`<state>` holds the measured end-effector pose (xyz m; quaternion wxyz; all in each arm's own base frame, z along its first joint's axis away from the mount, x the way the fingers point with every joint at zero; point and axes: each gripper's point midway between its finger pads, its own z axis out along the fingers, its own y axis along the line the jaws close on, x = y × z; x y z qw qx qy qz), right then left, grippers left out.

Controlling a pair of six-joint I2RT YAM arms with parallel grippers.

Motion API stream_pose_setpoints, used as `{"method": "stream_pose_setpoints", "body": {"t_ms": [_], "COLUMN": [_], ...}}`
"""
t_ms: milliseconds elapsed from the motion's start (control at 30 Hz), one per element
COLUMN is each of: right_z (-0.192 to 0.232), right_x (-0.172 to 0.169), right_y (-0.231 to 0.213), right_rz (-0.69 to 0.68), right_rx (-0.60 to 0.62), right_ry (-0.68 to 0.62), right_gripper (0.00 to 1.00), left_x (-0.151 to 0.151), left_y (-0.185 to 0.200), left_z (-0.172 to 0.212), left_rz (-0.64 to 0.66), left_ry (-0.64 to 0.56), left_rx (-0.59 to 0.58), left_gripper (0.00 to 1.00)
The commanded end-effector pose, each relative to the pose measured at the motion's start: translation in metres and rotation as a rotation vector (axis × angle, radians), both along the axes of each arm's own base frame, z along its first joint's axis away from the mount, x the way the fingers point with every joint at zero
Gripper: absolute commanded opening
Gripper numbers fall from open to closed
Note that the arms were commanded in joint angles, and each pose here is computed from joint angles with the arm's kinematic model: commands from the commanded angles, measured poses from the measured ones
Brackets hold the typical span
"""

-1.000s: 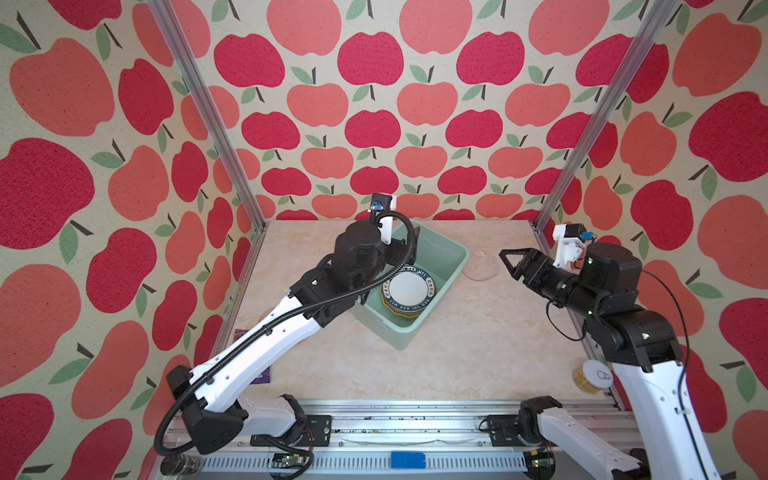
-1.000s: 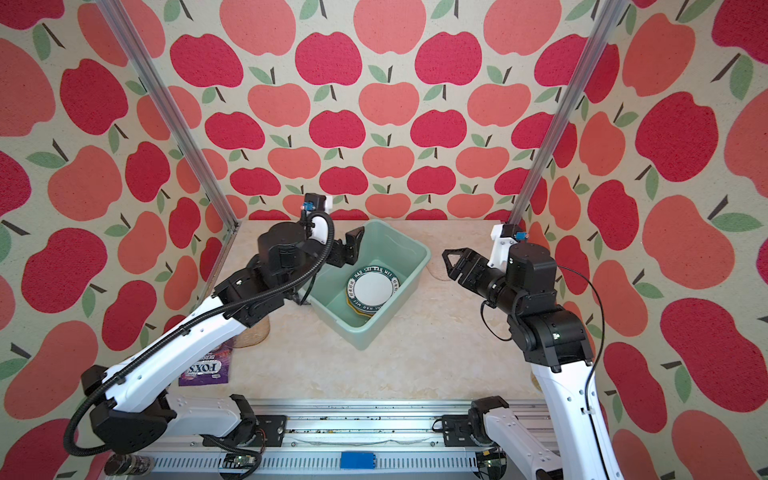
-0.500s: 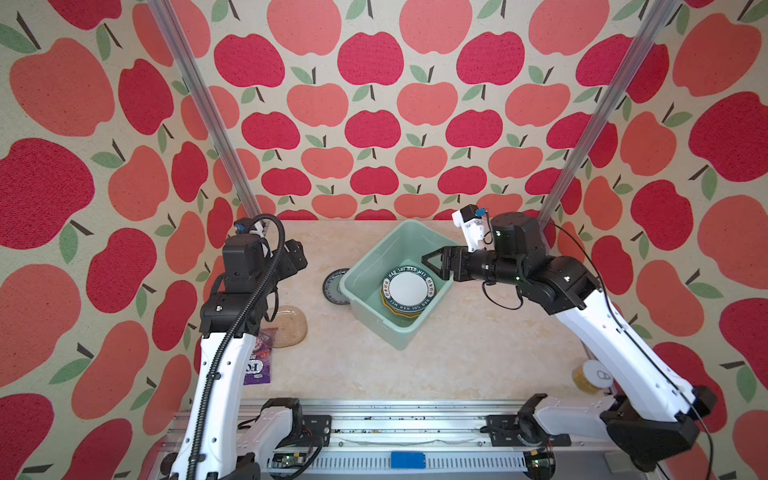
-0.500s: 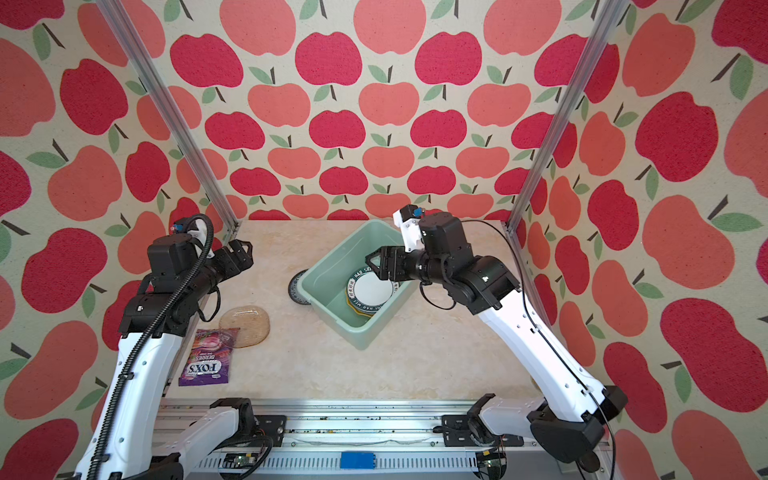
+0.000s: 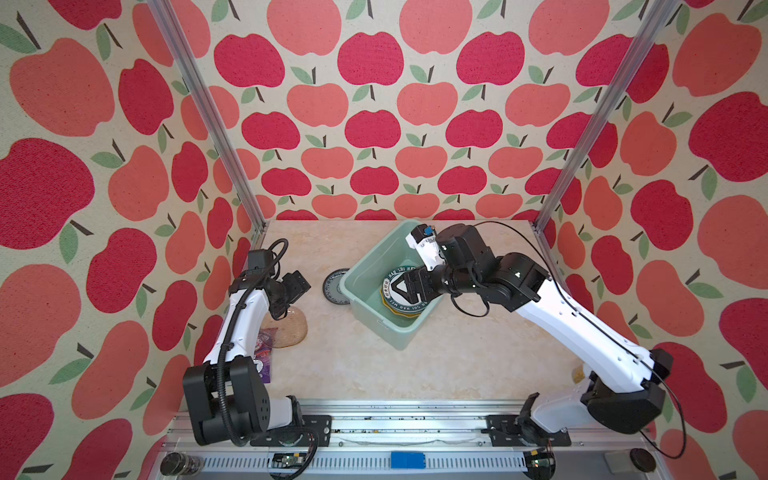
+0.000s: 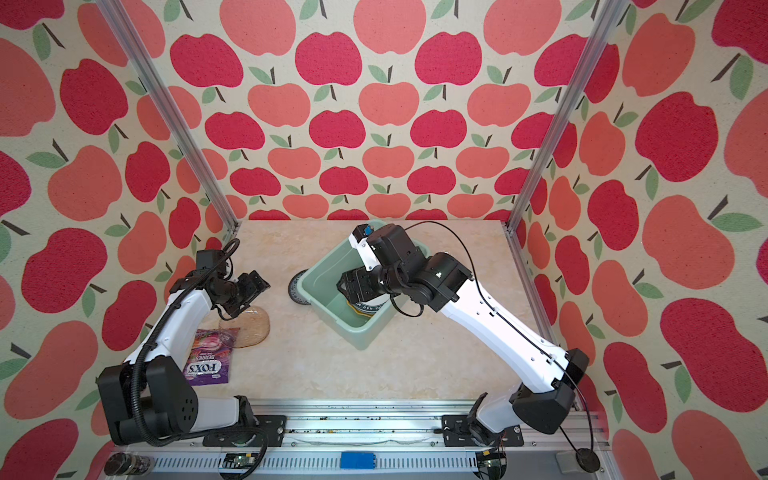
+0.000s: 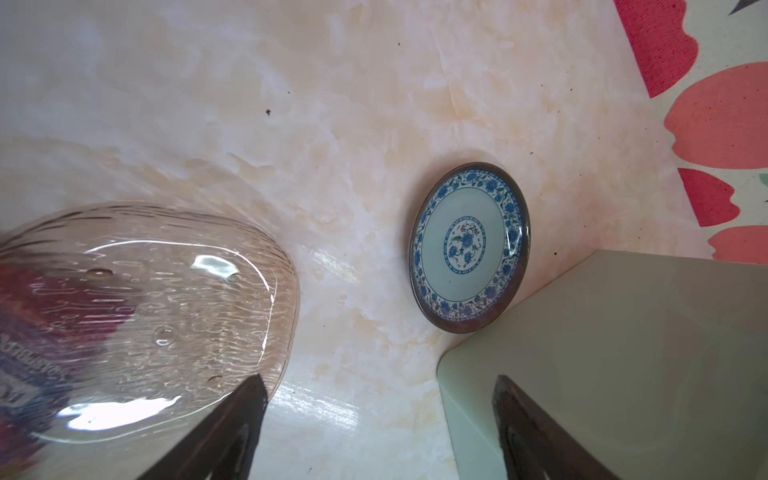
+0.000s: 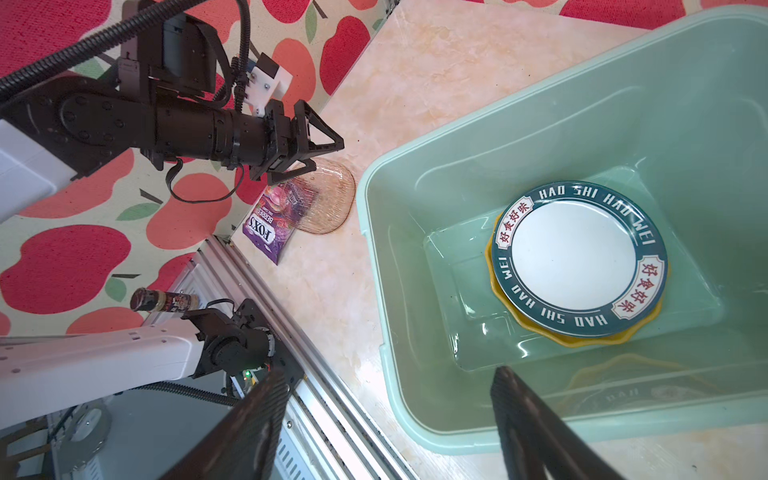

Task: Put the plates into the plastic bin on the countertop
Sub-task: 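Move the open left gripper to the floral plate while the right reaches over the bin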

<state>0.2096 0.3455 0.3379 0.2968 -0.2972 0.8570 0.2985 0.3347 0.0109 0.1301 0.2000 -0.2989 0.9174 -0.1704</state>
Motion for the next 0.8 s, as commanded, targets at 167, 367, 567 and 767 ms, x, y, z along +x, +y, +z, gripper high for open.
{"method": "stream_pose_setpoints", "body": {"t_ms": [167,367,567,767], "right_z": [-0.009,-0.007,-0.004,-0.008], "right_x": [0.03,0.048,0.062,0.066], "right_y": [0.018,0.051,0.066,0.071], "right_rz": [-0.034,-0.014,-0.017,-0.01], "right_rx": [-0.138,-0.116,-0.113,-0.102], "right_ry": [-0.046,-0.054,-0.085,-0.052], "right_gripper": [0.89,0.99,0.99,0.99], "left_x": [0.042,0.064,0.08,0.081], "left_y": [-0.006,-0.014,-0.029,-0.047], "left_z": [-0.007,-0.025,-0.042,-0.064], "left_rz": [-0.112,-0.141,-0.186,-0.271], "left_ry": [-0.022,0.002,0.01,0.064], "left_rx": [0.038,0.014,-0.018,-0.013], "left_gripper": [0.87,0.86,0.84,0.78]}}
